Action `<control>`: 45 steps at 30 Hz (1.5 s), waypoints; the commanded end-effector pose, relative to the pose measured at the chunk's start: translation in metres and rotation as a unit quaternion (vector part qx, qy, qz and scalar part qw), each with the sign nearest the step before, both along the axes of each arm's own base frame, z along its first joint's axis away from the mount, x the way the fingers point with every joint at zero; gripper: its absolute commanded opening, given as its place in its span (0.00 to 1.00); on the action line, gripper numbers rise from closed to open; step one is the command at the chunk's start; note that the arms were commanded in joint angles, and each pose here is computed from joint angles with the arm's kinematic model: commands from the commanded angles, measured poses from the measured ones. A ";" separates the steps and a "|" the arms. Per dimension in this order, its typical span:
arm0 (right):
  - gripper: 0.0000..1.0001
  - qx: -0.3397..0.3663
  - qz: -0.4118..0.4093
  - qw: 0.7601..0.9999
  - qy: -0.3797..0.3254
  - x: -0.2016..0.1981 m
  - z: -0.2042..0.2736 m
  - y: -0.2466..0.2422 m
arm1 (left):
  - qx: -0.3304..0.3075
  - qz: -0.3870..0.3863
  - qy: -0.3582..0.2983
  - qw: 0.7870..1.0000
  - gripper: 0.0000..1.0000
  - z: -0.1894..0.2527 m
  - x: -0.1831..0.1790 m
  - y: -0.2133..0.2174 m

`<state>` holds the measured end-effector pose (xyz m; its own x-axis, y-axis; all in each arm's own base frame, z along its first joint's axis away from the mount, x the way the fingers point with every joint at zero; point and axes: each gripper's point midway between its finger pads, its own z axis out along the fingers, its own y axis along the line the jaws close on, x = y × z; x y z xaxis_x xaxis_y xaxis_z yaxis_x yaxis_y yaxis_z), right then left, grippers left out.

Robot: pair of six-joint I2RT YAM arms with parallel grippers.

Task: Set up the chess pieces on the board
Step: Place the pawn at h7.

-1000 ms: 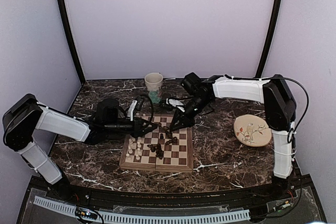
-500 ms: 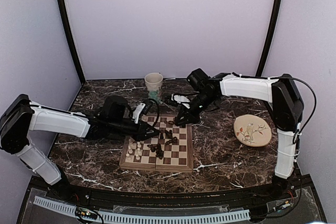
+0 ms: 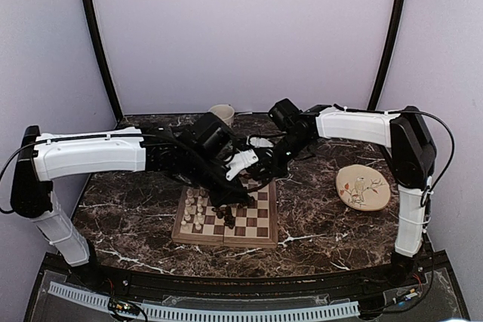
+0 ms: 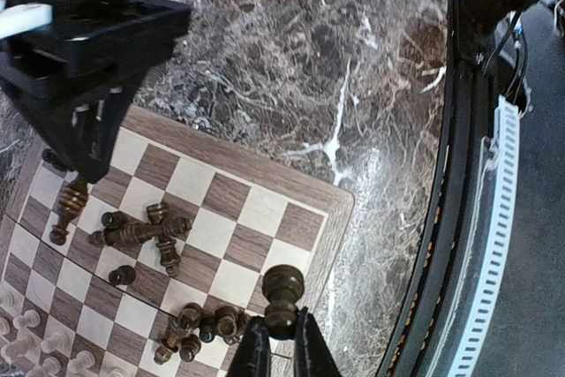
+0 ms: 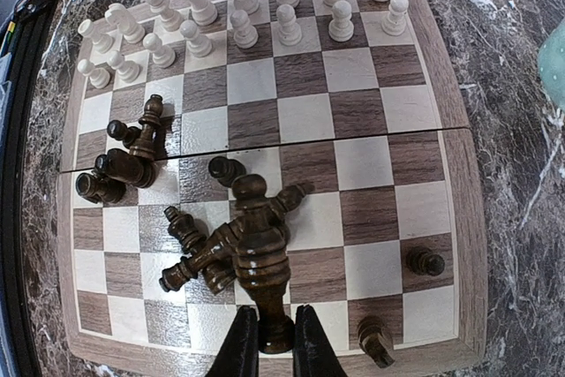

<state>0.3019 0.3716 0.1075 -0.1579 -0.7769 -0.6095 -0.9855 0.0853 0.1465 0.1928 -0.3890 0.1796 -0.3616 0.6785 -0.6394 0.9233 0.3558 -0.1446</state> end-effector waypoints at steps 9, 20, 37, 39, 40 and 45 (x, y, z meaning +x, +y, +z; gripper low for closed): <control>0.03 0.008 -0.003 1.000 0.014 -0.002 -0.001 0.004 | 0.239 -0.084 -0.045 0.966 0.00 -0.072 -0.025 -0.001; 0.04 0.007 -0.001 1.000 0.014 -0.004 -0.002 0.004 | 0.272 -0.098 -0.043 0.956 0.03 -0.096 -0.020 -0.010; 0.04 0.001 0.003 1.000 0.019 -0.006 -0.009 0.003 | 0.279 -0.106 -0.024 0.954 0.08 -0.114 -0.025 -0.016; 0.04 0.001 0.003 1.000 0.018 -0.006 -0.009 0.003 | 0.284 -0.105 -0.025 0.953 0.10 -0.117 -0.025 -0.016; 0.04 0.001 0.003 1.000 0.018 -0.006 -0.009 0.003 | 0.285 -0.105 -0.025 0.953 0.10 -0.118 -0.025 -0.016; 0.04 0.001 0.004 1.000 0.019 -0.007 -0.009 0.003 | 0.283 -0.106 -0.023 0.953 0.14 -0.119 -0.025 -0.017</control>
